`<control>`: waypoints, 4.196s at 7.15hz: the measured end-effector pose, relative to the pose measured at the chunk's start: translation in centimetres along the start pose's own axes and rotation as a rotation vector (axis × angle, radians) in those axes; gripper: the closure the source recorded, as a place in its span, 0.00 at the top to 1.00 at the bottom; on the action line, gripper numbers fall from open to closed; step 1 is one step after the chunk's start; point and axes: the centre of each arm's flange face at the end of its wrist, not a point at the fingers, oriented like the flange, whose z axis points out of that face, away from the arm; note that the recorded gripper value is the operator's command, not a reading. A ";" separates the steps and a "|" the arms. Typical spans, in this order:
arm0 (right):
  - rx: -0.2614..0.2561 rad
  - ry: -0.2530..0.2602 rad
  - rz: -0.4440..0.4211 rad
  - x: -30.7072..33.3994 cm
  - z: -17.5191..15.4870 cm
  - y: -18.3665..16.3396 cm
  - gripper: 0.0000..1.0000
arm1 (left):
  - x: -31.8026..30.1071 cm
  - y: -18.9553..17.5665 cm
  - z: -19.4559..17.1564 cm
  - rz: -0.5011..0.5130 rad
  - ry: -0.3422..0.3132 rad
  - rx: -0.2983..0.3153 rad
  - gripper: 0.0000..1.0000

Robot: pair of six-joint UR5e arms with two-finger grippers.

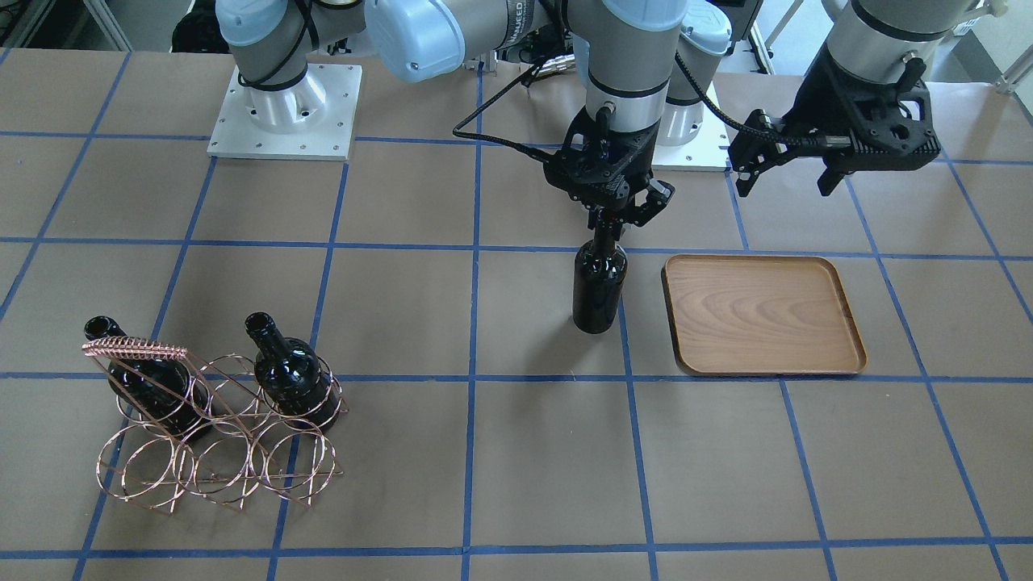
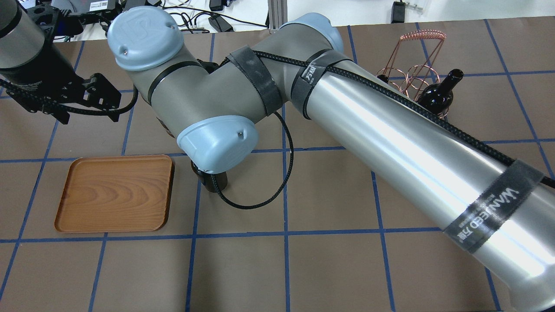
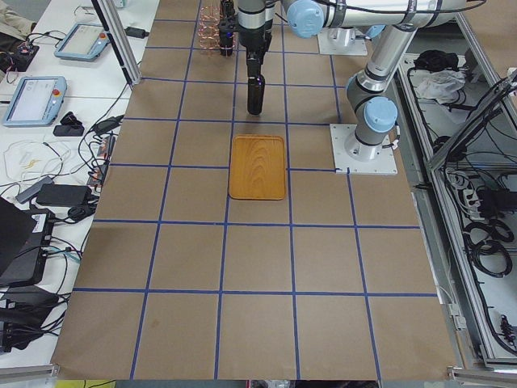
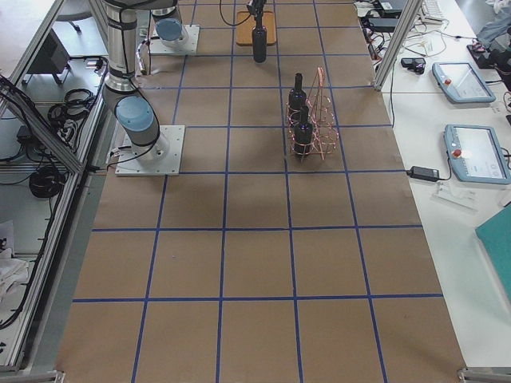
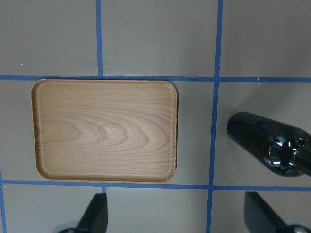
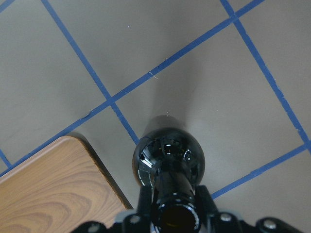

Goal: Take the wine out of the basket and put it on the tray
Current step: 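Set the bottle upright on the table beside the tray and release, then move the left gripper over the standing bottle while the right arm withdraws, then lower the left gripper and close it on the bottle neck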

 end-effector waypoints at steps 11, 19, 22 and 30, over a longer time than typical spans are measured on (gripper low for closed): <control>-0.091 0.103 -0.253 16.0 -14.1 -14.4 1.00 | 3.3 -0.2 0.5 0.043 0.103 -0.005 1.00; 0.037 0.082 -0.525 27.1 -18.5 -20.7 1.00 | 14.6 2.6 7.4 0.107 0.034 -0.057 1.00; 0.044 0.086 -0.531 27.2 -18.5 -20.8 1.00 | 14.8 1.8 9.2 0.106 0.038 -0.051 0.98; 0.048 0.090 -0.530 27.3 -18.7 -20.6 1.00 | 15.1 0.9 12.8 0.110 0.029 -0.088 0.66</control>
